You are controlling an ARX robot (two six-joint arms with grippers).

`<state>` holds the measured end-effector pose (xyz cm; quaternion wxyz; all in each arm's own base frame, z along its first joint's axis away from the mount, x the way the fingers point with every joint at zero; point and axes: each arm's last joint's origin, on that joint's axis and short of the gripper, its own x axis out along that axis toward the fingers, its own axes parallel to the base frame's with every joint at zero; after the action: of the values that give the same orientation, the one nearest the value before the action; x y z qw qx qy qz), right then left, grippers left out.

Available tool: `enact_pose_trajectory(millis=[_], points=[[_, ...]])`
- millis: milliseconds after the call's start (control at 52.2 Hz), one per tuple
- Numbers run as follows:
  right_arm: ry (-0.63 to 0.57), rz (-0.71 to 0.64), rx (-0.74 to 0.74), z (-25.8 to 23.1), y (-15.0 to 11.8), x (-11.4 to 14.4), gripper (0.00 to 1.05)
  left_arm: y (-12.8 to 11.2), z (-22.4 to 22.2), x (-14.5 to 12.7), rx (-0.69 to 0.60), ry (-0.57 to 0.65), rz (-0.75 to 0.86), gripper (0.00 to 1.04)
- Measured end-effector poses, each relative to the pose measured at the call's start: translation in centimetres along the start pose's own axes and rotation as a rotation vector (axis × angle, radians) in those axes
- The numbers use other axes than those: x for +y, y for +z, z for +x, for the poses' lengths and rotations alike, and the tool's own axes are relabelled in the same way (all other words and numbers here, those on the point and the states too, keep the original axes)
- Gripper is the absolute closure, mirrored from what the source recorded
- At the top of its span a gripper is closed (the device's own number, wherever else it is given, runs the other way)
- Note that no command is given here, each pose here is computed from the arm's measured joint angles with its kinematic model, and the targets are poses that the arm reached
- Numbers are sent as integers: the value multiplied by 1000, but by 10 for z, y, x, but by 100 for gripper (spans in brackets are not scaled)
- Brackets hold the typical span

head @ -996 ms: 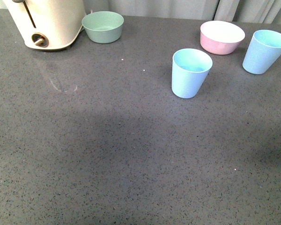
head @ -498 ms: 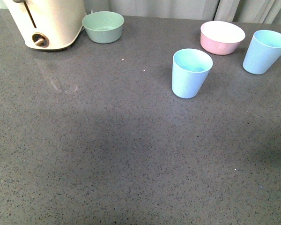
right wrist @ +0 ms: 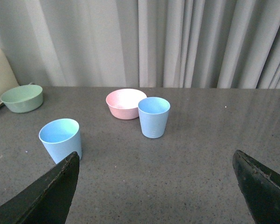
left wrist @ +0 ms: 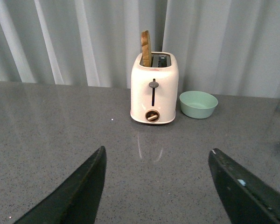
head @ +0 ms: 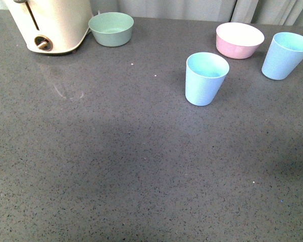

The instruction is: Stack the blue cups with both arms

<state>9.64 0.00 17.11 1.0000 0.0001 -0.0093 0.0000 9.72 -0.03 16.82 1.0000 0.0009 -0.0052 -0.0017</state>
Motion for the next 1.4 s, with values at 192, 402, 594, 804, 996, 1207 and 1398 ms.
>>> enact_pose_trajectory(millis=[192,402,594,804,996,1207,1398], points=[[-212,144,439,7,-2,-8,9,0,0,0,1,0,0,10],[-149,11,385,54,47,-35,9,0,0,0,1,0,0,9],[35,-287,519,137,57,-55,9,0,0,0,1,0,0,9],[294,-508,620,237,49,-62,9,0,0,0,1,0,0,9],[465,-643,683,290,37,-52,9,0,0,0,1,0,0,9],[517,-707,746,312,10,-51,9,0,0,0,1,0,0,9],[567,-727,779,328,-11,-46,9,0,0,0,1,0,0,9]])
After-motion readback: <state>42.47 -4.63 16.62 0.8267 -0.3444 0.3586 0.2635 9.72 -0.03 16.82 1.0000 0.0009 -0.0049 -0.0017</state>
